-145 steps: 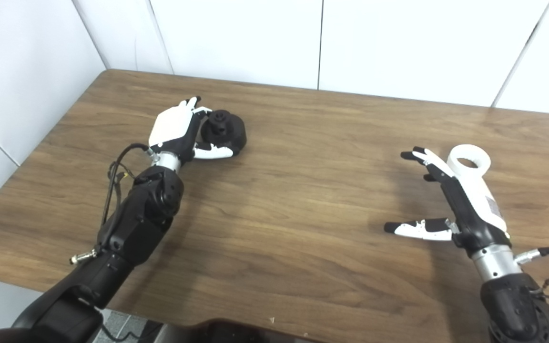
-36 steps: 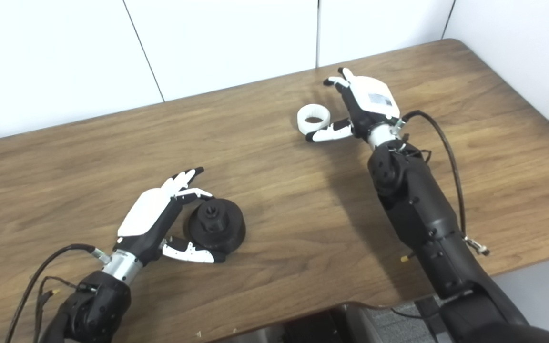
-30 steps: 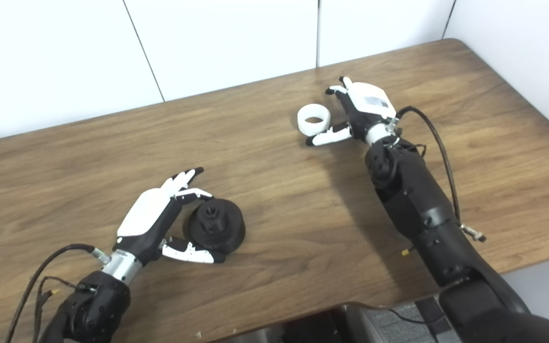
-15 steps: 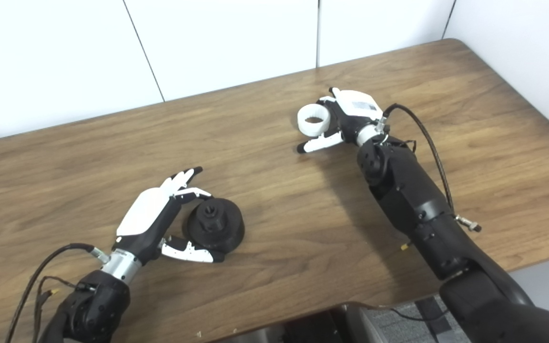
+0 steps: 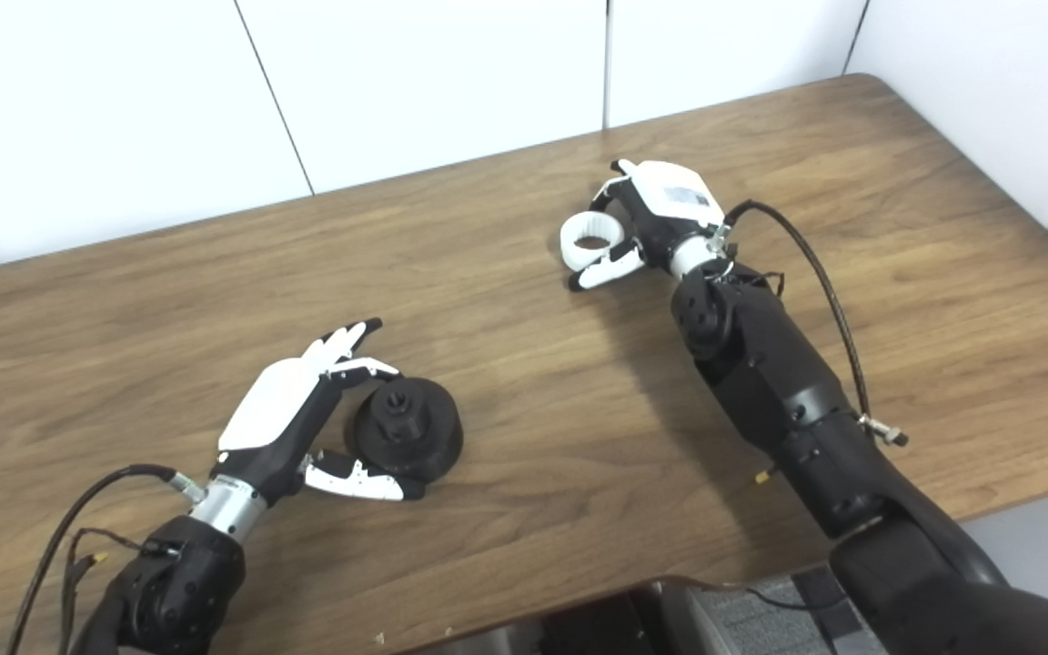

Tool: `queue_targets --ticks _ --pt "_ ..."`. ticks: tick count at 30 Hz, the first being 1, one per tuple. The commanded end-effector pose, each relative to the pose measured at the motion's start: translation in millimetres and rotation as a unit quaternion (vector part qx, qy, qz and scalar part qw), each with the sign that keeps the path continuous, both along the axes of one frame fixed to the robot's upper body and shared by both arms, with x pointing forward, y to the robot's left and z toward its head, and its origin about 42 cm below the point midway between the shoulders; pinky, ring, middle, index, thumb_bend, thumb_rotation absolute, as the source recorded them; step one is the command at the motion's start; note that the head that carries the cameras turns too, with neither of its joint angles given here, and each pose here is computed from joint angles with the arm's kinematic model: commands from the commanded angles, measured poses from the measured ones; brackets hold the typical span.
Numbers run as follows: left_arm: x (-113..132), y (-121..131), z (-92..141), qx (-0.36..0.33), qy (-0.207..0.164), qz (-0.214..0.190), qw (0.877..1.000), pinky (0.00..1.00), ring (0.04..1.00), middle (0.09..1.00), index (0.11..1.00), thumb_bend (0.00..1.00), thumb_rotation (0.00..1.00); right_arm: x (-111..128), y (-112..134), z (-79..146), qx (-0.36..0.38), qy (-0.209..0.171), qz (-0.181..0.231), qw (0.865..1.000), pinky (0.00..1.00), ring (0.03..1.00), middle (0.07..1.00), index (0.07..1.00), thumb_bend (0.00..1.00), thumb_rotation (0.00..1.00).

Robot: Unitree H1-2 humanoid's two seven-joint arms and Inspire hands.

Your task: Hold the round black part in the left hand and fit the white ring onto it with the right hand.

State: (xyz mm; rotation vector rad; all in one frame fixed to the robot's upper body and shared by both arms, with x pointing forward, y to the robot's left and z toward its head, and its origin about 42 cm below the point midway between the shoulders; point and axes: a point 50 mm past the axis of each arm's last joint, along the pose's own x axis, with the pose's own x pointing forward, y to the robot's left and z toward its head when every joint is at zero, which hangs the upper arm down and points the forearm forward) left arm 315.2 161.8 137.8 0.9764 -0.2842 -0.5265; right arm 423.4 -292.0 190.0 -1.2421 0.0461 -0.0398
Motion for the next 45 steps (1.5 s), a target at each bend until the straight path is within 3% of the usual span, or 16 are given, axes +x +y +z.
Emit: queue_targets --ticks 1,19,27,29,31,39,45 --pt "2.0 5.2 8.6 0.009 -0.015 0.004 1.000 1.00 1.000 1.000 0.615 0.99 0.39 7.2 -3.2 21.7 -0.010 -0.038 0.003 0.999 0.88 0.914 0.947 0.660 0.74 0.32" --pt "1.2 4.9 8.3 0.005 -0.015 0.008 1.000 1.00 1.000 1.000 0.617 0.99 0.40 2.4 -5.9 19.5 0.003 -0.067 0.007 0.998 0.88 0.883 0.904 0.616 0.74 0.30" --pt "3.1 4.8 9.3 0.002 -0.013 0.011 1.000 1.00 1.000 1.000 0.614 0.98 0.40 -3.4 -5.7 34.9 0.022 -0.132 0.022 0.991 0.87 0.872 0.878 0.580 0.72 0.24" --pt "3.2 4.3 10.0 0.002 -0.014 0.010 1.000 1.00 1.000 1.000 0.616 0.98 0.41 -4.3 -5.8 37.4 0.022 -0.138 0.025 0.990 0.87 0.870 0.875 0.511 0.56 0.17" --pt "3.5 3.9 9.8 0.001 -0.017 0.010 1.000 1.00 1.000 1.000 0.616 0.98 0.40 -5.3 -6.0 39.4 0.023 -0.140 0.026 0.989 0.88 0.871 0.873 0.495 0.52 0.15" --pt "3.7 0.8 12.0 0.002 -0.015 0.011 1.000 1.00 1.000 1.000 0.615 0.98 0.41 -14.2 -4.8 55.4 0.045 -0.163 0.037 0.985 0.91 0.871 0.876 0.492 0.52 0.15" --pt "5.5 -0.7 12.8 0.002 -0.014 0.014 1.000 1.00 1.000 1.000 0.613 0.98 0.41 -26.1 -0.5 76.8 0.052 -0.197 0.053 0.978 0.87 0.861 0.877 0.492 0.52 0.15"
